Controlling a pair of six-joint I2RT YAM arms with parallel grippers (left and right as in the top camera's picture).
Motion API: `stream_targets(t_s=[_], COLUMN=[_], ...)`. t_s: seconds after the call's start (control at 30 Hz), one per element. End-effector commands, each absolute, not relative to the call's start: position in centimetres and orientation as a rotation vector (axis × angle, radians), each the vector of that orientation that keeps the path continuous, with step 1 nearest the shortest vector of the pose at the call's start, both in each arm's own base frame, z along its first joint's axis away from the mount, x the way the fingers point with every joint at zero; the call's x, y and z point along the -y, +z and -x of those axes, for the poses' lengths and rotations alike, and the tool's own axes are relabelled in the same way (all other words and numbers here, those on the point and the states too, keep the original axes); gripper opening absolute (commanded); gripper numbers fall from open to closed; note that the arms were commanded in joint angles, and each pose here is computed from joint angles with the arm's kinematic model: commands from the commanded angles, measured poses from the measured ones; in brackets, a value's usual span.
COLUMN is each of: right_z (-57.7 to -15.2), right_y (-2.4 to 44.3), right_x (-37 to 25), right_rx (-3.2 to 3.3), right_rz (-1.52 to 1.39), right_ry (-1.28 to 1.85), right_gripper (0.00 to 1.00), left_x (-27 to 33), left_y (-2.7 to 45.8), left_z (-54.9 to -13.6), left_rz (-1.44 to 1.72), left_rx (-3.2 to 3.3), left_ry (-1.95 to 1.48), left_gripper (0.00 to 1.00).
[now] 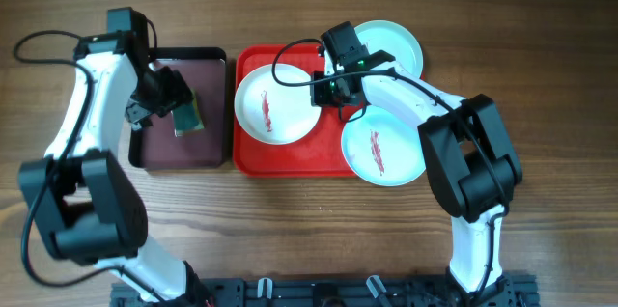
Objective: Clean dirty plates on tray and stack at the side
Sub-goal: 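Grasp the green sponge with the left gripper and lift it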
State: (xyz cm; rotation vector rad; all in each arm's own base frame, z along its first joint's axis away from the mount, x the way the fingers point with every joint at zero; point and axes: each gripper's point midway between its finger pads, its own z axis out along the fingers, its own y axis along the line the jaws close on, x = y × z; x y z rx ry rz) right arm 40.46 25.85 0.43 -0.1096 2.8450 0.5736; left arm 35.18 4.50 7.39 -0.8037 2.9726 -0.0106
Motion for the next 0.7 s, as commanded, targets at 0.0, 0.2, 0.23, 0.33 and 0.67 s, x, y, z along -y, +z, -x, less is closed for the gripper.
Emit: stream_targets(t_s=[0.0,0.2,0.23,0.33,0.67], right_z=[-40.2,-40.2,-40.2,-40.3,-40.3], right_y=[-1.5,-1.5,-1.5,-1.5,-1.5], right_x=[-25.2,-25.2,-25.2,-25.2,-25.2], right_rx=[-2.883,-2.883,-2.883,-2.882,-2.882], right_rz=[0.066,0.067,0.066,0.067,0.067], right_ry=[0.516,0.516,0.516,0.516,0.516], right_gripper=[0.05,0.05,0.05,0.05,0.05], left_x=[-4.0,-3.7,-3.7,-3.5,-3.0], left_y=[5.3,3.6,3.6,3.1,1.4], left_z=[-36.0,-37.2,-37.3,-37.6,-37.5], left_rz=[0.597,0.552,0.551,0.546,0.552], left_rx=[-3.052,-3.05,-3.048,-3.045,-3.083], left_ry=[-0.075,-0.108,-0.113,-0.131,-0.159], left_gripper=[0.76,0.75,0.74,0.71,0.67])
